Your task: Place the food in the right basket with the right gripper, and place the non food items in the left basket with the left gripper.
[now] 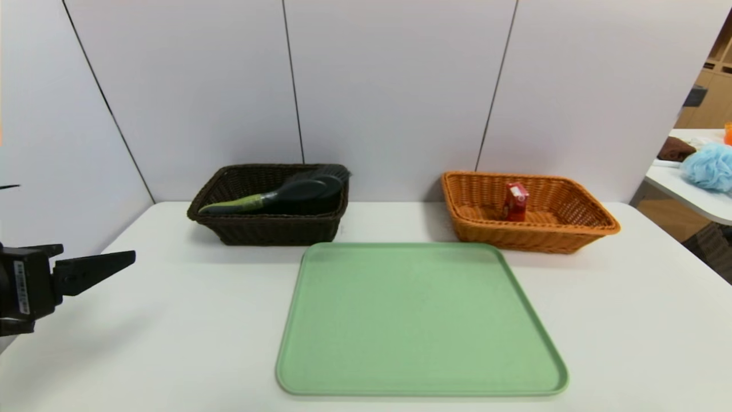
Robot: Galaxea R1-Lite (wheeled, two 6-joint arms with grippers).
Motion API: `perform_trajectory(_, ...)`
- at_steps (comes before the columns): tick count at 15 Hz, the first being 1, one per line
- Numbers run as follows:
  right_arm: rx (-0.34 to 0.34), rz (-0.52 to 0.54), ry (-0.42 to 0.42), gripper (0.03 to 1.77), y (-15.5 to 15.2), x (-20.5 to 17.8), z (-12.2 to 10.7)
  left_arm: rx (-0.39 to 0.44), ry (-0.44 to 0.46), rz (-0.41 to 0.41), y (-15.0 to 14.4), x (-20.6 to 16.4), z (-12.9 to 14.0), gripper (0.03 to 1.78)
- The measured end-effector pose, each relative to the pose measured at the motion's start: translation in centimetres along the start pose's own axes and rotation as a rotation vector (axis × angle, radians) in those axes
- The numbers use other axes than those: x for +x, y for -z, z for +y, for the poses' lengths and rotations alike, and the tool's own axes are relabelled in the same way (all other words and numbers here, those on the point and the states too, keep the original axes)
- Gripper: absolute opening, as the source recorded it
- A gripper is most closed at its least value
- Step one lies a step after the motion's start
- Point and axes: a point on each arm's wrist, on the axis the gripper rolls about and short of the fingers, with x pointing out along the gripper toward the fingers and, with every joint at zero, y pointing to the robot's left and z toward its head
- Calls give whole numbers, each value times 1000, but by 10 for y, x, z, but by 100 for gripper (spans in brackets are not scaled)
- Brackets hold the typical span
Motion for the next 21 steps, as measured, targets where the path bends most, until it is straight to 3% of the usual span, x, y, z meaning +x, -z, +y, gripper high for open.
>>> perform_trajectory(8,0,-8,4,170,14,-12,1,1,6,-19,50,-34,-6,169)
perform_trajectory(12,1,-20,4,170,19,-15,1,10,62,-52,77,-51,-10,169)
perform_trajectory(21,2,-15,-30,170,33,-26,2,28,73,-145,125,-75,-15,169)
